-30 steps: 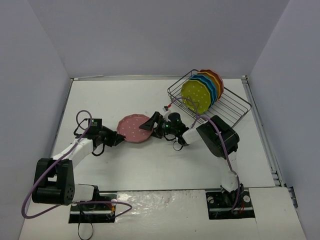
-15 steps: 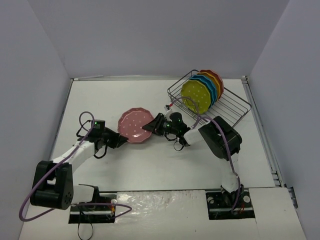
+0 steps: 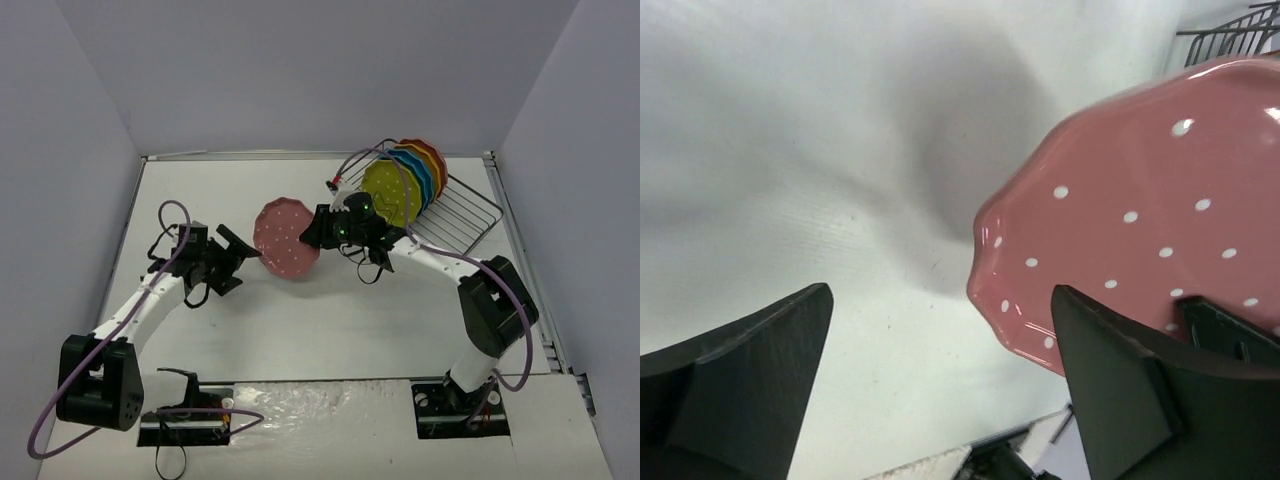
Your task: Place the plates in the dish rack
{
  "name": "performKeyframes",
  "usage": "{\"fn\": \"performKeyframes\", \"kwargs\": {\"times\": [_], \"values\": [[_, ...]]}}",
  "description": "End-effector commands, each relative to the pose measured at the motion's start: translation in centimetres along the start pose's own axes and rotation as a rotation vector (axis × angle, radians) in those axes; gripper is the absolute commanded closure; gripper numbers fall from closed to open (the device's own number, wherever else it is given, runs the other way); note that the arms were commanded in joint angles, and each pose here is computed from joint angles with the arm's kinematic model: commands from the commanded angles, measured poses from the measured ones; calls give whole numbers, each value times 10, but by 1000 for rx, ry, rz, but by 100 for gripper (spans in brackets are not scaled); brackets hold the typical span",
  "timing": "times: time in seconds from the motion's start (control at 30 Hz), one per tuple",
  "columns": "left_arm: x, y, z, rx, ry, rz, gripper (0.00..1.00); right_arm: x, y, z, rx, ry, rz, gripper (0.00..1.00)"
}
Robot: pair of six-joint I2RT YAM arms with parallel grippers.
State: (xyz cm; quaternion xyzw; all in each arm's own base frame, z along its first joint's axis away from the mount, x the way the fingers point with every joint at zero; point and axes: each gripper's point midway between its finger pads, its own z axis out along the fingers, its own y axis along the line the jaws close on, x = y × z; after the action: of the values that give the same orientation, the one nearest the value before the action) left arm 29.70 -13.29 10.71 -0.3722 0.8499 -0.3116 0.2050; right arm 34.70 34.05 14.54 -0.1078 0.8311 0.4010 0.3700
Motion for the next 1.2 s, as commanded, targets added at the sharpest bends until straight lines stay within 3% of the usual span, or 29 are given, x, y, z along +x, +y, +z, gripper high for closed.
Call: {"fn": "performKeyframes", "kwargs": {"times": [0.0, 0.27, 0.47, 0.73, 1.17], "values": [[-37, -38, -42, 13, -166, 238, 7, -109, 39, -60, 31, -222, -358, 100], [-86, -18, -90, -240, -359, 624, 3, -198, 20, -139, 192, -327, -718, 100], [-109, 2, -111, -383, -459, 799, 3, -253, -32, -175, 343, -343, -908, 100], [-106, 22, -99, -401, -453, 833, 3, -280, -90, -175, 429, -284, -1019, 100], [-114, 25, -95, -431, -478, 821, 3, -244, -152, -145, 414, -146, -971, 100]]}}
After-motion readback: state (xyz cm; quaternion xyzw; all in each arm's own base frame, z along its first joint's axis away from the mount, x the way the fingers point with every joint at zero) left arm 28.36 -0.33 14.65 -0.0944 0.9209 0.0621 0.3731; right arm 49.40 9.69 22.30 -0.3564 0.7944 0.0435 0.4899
